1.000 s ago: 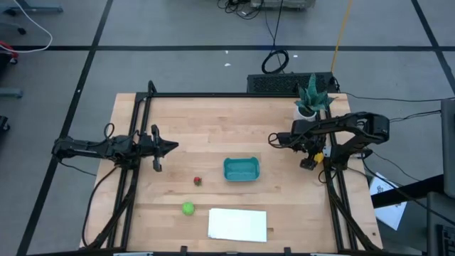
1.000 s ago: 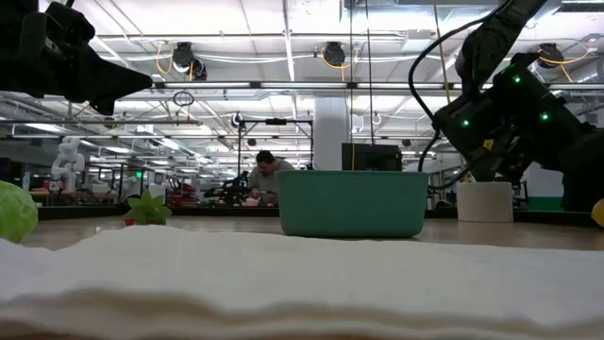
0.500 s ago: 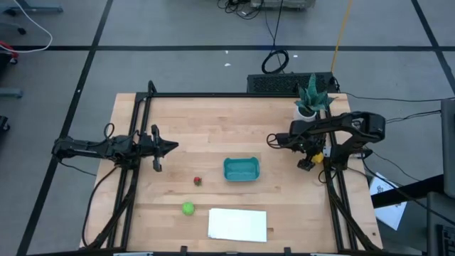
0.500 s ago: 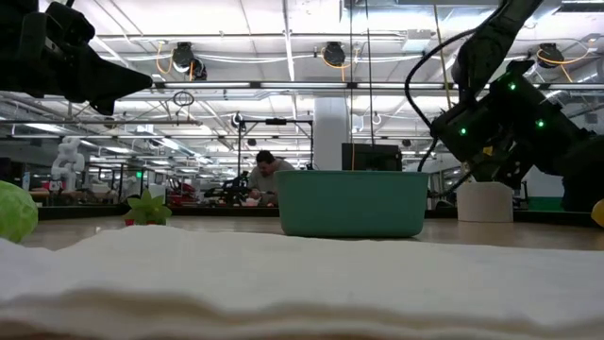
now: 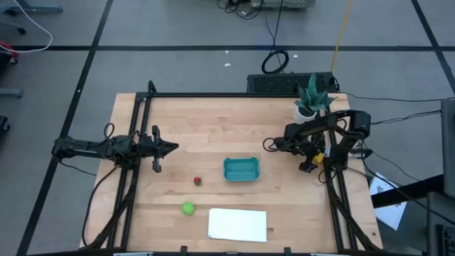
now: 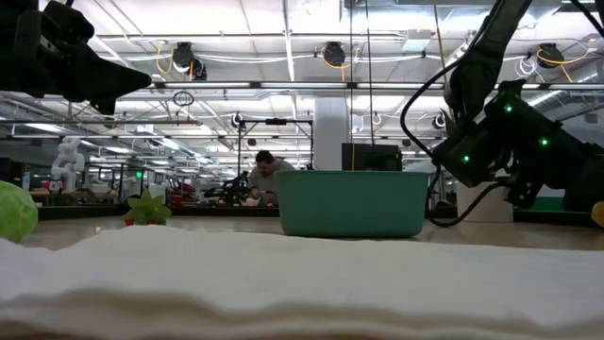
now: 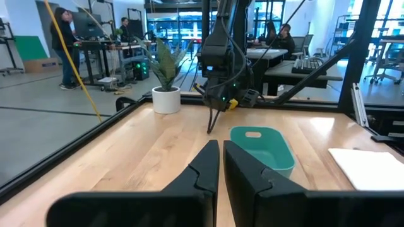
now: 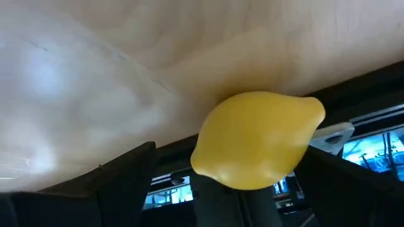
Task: Pick and placing Produce into tupperware
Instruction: Put the yellow lemon into the blue bin
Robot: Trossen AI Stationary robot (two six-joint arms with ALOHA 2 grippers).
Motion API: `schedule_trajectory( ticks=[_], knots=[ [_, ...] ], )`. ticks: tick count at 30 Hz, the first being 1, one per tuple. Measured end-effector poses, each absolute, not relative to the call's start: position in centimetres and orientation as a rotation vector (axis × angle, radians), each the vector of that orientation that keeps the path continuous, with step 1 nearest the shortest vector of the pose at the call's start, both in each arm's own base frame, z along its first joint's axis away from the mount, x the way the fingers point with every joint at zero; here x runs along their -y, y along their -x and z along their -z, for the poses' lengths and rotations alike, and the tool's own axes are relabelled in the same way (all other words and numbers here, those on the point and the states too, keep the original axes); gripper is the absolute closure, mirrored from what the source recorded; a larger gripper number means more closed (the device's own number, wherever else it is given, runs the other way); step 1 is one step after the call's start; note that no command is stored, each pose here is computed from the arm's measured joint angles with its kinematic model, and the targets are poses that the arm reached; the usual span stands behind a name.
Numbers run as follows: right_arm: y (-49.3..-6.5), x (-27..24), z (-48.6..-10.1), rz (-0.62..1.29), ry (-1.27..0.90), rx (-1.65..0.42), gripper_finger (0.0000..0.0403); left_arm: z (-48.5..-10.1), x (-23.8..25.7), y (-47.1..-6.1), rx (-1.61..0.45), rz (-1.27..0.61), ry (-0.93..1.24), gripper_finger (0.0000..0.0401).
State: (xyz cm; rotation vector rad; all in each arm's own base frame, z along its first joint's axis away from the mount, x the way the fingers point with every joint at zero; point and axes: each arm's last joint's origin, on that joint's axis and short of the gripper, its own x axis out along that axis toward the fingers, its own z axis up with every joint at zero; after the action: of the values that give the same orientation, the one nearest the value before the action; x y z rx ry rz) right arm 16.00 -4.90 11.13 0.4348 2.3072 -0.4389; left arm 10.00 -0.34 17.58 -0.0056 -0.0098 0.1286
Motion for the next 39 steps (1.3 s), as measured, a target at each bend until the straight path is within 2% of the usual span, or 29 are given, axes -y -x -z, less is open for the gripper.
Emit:
schedule_trajectory(
  ticks=[14,34,39],
  knots=[
    [-16.25,5.00,-10.88,0.417,-0.417,-2.272,0.0053,-17.59,0.34,-10.00,0.011,-0.128,0.006,0.0375],
    [-16.06,4.93,-11.09,0.388,-0.412,-2.304,0.0188,-17.59,0.34,-10.00,0.011,-0.128,0.010,0.0375],
    [-16.05,4.92,-11.10,0.385,-0.412,-2.305,0.0202,-17.59,0.34,-10.00,0.011,-0.128,0.010,0.0375]
  ],
)
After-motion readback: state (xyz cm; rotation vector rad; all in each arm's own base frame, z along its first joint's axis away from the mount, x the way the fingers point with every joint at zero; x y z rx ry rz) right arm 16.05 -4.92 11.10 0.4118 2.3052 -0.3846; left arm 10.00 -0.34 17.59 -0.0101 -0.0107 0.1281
